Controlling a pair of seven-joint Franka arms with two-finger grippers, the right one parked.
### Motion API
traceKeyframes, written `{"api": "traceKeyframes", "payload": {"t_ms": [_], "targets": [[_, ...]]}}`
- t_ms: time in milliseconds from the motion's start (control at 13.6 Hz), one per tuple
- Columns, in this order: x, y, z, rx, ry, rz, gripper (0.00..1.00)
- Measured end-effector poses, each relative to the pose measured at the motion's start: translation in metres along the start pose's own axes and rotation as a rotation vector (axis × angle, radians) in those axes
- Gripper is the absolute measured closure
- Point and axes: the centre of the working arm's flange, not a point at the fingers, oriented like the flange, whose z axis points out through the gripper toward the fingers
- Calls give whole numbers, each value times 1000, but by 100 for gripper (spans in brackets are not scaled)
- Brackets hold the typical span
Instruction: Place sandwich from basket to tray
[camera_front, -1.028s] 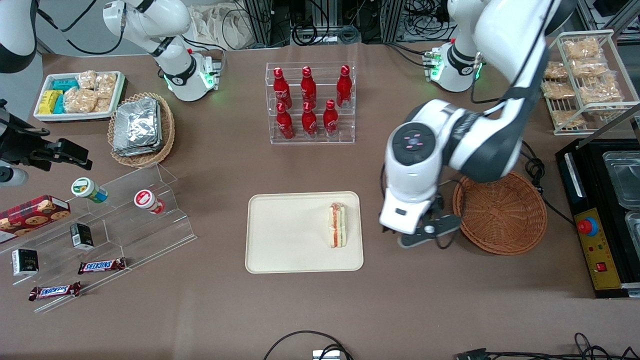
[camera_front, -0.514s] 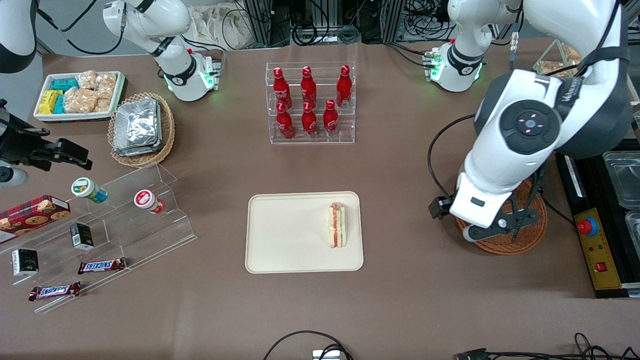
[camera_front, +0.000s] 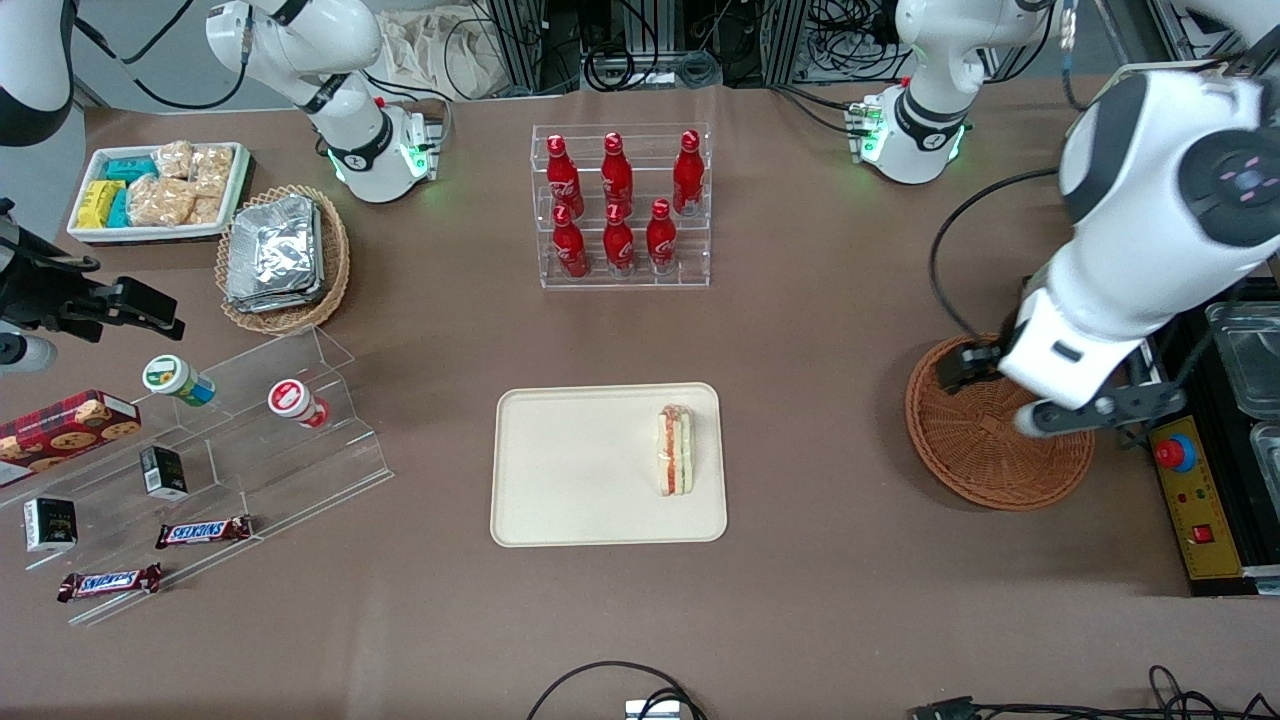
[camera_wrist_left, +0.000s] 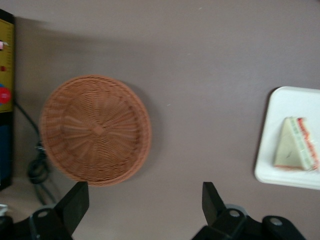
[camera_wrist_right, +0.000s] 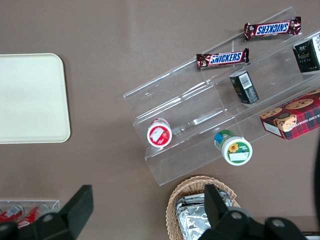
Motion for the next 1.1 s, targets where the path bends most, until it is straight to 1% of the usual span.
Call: {"api": "traceKeyframes", "payload": {"t_ms": [147, 367, 441, 588, 734, 1102], "targets": [[-12, -27, -9, -5, -2, 34, 0], [-34, -56, -24, 4, 3, 79, 0], [-42, -63, -31, 2, 0, 82, 0], [-57, -74, -47, -15, -5, 83, 0], [-68, -79, -59, -16, -6, 81, 0], [-70, -78, -50, -17, -33, 84, 0]]}}
